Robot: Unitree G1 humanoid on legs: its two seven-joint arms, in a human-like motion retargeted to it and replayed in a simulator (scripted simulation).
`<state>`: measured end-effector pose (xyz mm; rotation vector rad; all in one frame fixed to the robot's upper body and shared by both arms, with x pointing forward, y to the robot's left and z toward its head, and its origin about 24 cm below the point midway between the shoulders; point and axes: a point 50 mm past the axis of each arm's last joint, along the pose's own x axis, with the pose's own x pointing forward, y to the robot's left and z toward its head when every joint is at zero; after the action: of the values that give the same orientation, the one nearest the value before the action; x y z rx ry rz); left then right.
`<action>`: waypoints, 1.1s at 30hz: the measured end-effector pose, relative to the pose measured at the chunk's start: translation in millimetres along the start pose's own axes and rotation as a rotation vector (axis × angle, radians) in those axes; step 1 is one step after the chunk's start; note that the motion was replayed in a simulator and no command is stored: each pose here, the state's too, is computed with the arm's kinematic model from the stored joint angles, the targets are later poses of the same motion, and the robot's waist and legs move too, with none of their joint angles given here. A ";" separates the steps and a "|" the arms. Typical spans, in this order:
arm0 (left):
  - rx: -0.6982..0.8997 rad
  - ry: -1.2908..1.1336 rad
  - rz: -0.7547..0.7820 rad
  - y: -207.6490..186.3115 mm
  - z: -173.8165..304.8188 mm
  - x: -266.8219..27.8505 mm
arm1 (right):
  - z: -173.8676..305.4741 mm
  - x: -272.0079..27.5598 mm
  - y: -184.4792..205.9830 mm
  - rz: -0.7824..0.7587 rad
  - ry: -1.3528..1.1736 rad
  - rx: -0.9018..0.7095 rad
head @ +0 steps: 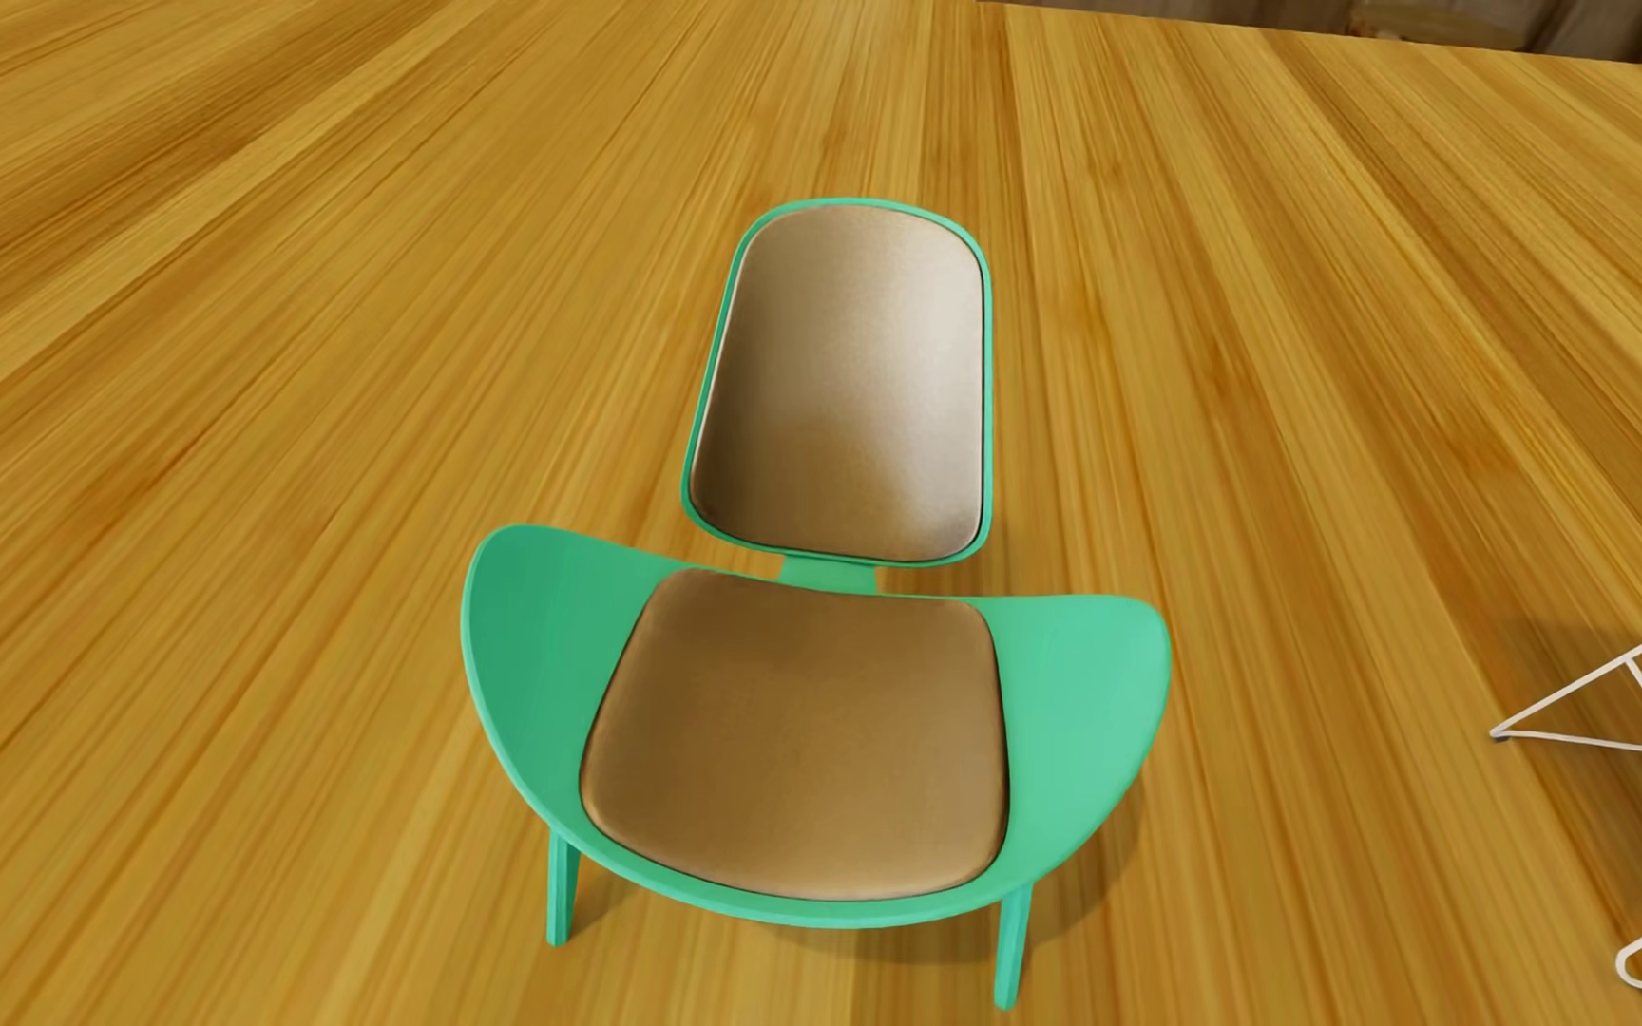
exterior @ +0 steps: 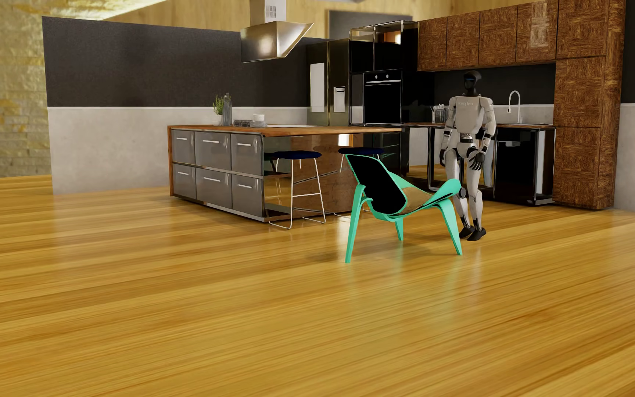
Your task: Stand still
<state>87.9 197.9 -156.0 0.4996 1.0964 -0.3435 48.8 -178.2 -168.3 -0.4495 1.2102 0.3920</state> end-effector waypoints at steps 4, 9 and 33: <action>0.002 -0.002 0.004 1.7 0.9 0.2 | 0.8 0.0 0.6 0.004 -0.003 -0.009; 0.004 -0.003 0.003 1.5 0.4 -0.2 | 0.9 0.2 -0.2 0.000 -0.002 -0.001; 0.029 -0.010 -0.003 2.1 3.7 0.9 | 4.0 1.1 -0.2 0.009 -0.008 -0.040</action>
<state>92.2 197.6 -154.9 0.5216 1.0840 -0.3641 52.4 -176.1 -168.2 -0.4768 1.1985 0.4266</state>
